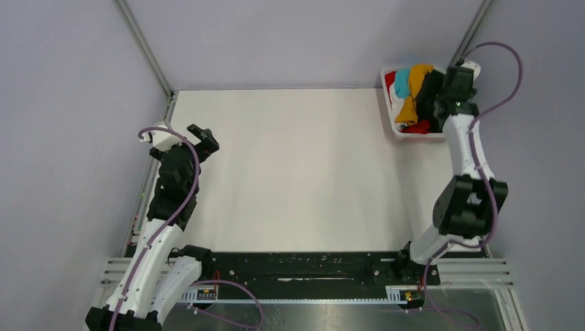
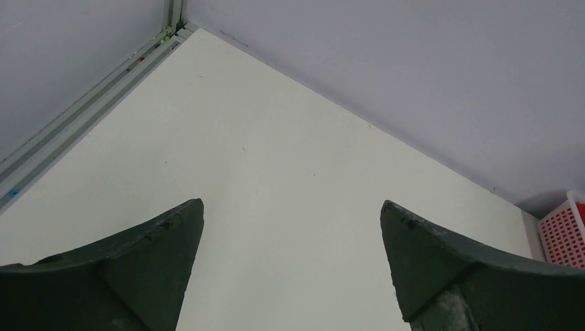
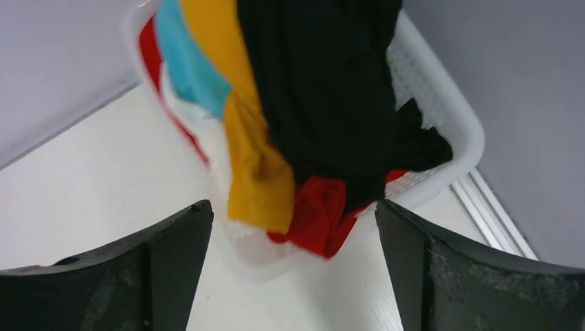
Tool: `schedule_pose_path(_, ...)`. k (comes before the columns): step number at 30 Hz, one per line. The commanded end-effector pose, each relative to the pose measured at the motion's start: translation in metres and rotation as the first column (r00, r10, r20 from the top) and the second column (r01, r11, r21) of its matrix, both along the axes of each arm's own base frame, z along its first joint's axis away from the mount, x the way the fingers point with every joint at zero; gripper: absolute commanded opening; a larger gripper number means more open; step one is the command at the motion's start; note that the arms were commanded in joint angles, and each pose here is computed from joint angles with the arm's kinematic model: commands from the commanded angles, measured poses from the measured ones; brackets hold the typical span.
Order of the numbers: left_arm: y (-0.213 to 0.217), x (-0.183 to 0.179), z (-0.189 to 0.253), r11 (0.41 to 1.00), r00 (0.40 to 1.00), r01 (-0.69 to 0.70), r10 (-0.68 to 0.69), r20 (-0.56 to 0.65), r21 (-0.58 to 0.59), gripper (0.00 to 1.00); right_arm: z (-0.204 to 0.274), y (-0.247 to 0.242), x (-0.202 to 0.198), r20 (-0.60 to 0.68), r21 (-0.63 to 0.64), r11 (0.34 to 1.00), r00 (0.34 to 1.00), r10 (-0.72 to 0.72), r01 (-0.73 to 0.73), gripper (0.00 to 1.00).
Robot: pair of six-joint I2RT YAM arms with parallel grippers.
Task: Fold and stack the t-shirts
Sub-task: Grab crumpled tshirt from bin with the right arm
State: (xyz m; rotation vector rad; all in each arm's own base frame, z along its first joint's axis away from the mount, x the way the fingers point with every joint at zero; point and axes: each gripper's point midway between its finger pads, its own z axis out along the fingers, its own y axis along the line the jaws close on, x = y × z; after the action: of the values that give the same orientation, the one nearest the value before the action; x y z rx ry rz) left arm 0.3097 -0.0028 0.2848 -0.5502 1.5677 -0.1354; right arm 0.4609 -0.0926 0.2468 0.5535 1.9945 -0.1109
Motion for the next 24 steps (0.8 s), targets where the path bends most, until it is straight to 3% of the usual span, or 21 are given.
schedule_pose_path(1,0.002,0.004,0.022,1.0,0.999,-0.017,0.017,0.03,-0.006,0.99,-0.031,-0.026,0.009,-0.204,0.057,0.997,0.978,-0.042,0.055,0.96)
schedule_pose_path(11,-0.008,0.018,0.01,1.0,1.0,0.024,-0.024,-0.02,-0.009,0.99,-0.106,-0.069,0.056,-0.333,0.082,0.992,0.941,-0.064,0.097,0.88)
schedule_pose_path(14,-0.011,0.021,0.008,0.999,0.999,0.032,-0.032,-0.037,-0.007,0.99,-0.121,-0.069,0.069,-0.337,0.12,0.991,0.941,-0.018,0.062,0.78)
schedule_pose_path(15,-0.011,0.022,0.009,0.999,0.999,0.035,-0.035,-0.041,-0.007,0.99,-0.124,-0.068,0.073,-0.334,0.13,0.99,0.943,-0.001,0.047,0.72)
schedule_pose_path(19,-0.017,0.025,0.009,0.998,0.997,0.064,-0.064,-0.05,-0.003,0.99,-0.108,-0.076,0.088,-0.29,0.095,0.995,0.957,0.001,0.028,0.3)
schedule_pose_path(24,-0.02,0.026,0.01,0.997,0.996,0.083,-0.083,-0.046,-0.003,0.99,-0.033,-0.092,0.098,-0.152,-0.025,0.999,0.988,-0.03,0.026,0.0)
